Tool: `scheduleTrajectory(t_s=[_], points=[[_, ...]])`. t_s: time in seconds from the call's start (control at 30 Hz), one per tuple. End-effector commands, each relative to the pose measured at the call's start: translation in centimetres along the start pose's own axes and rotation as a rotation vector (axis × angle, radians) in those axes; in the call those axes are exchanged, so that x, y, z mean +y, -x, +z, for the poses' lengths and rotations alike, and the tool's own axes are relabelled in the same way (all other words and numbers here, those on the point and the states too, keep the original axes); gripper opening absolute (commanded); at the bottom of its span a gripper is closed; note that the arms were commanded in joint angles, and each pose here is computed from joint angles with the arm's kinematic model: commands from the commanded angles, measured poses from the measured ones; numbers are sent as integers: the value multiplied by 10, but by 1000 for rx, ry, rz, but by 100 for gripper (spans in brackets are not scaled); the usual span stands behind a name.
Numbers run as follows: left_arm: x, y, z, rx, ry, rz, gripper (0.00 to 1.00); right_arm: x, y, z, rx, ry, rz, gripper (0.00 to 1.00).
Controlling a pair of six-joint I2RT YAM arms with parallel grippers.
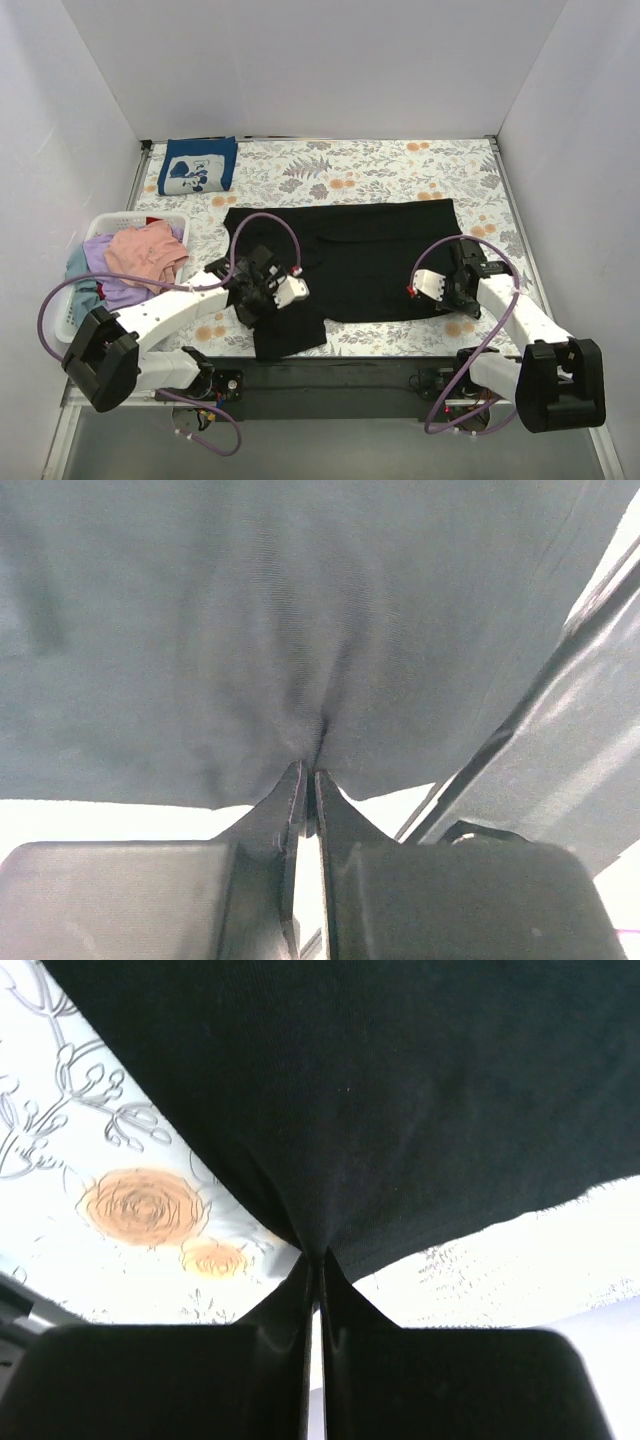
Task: Fold and stack the t-shirts
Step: Fold the tshirt
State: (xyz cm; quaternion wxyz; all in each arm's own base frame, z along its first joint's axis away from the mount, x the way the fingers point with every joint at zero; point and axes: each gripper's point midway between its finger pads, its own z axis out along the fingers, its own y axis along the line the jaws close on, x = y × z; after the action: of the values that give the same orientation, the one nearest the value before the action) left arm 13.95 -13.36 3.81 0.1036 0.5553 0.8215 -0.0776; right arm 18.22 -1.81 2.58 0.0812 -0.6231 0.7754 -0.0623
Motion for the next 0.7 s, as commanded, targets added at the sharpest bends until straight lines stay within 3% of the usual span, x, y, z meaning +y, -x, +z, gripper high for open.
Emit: scheduleTrajectory(t_s=[0.0,0.2,0.67], points=[[22,23,-37,-102,5,-54,0,-8,5,-18,-38,8,-10,1],[66,49,-60,-163,70,-65,0,-48,15,-35,-75,-14,18,1],[180,88,-65,-202,186,-60,0,-111,32,-30,-95,22,30,1]])
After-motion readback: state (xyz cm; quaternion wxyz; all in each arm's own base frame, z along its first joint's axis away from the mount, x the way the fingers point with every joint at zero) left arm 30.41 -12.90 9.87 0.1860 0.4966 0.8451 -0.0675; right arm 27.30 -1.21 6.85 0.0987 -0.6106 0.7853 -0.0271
